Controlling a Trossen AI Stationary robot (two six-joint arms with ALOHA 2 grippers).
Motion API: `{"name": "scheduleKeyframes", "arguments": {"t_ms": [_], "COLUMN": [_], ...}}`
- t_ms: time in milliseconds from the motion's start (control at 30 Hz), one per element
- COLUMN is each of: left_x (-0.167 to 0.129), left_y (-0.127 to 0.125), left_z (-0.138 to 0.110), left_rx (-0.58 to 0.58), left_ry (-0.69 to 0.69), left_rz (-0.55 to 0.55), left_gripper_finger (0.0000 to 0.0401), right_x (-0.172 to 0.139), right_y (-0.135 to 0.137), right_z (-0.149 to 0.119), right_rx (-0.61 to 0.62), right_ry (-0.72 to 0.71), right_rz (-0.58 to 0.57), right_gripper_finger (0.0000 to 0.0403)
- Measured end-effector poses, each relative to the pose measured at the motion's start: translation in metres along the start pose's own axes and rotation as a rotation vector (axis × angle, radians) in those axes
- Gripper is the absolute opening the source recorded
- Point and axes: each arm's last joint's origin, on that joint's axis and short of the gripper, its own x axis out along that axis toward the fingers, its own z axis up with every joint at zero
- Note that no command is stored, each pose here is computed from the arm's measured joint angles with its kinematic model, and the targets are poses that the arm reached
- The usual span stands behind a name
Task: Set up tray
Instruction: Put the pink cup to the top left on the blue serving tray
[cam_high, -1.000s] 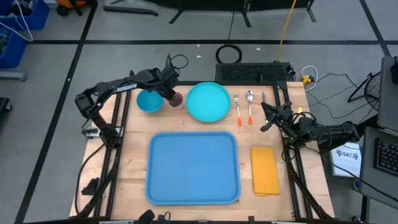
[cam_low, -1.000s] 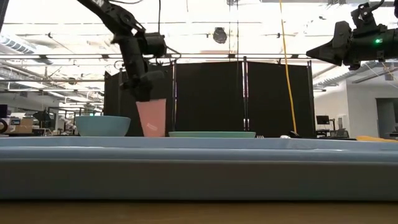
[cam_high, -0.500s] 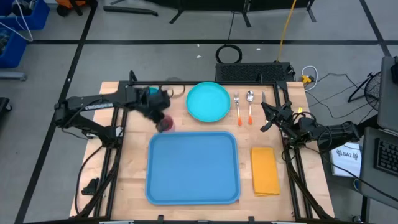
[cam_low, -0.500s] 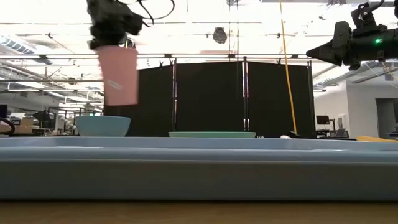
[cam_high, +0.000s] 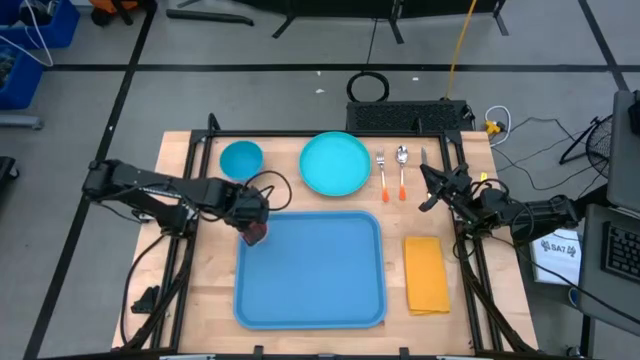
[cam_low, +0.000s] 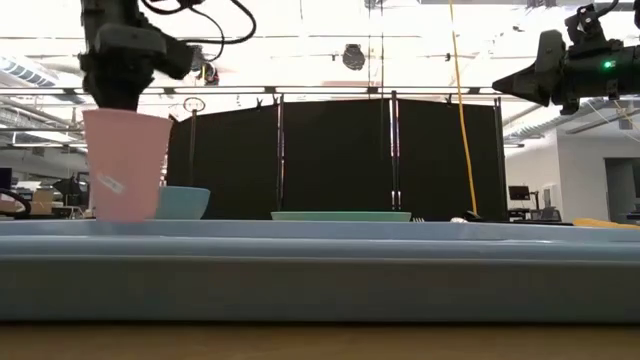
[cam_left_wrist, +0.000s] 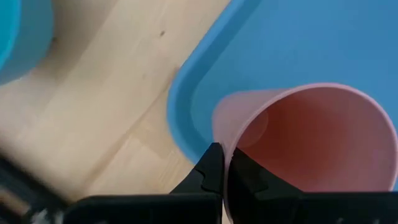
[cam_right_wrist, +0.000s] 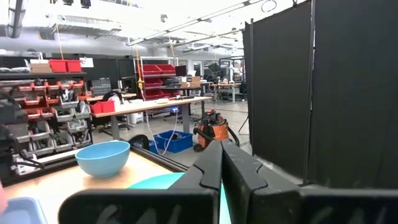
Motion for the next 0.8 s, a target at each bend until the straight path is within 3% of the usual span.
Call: {"name": "scheduleKeyframes", "arguments": {"t_ms": [167,633,800], "left_x": [0.011,0.02,0.02], "left_y": [0.007,0.012,0.012], "left_z": [-0.005,-0.012,-0.012], "left_rx": [-0.031,-0.067,-0.067], "left_ry": [-0.031,0.017,0.031], "left_rz": [-0.081,-0.062,-0.076], "left_gripper_finger": [0.0002,0.0002,0.004], "right_x": [0.0,0.0,0.0], "right_y": [0.0,0.001,0.001], "right_z": [-0.002,-0.004,-0.004], "right_rx": [0.038,0.037,0.037], "right_ry": [0.012,0.028,0.028], "right_rz": [0.002,0.005,0.005], "right_gripper_finger": [0.0,0.0,0.0]}}
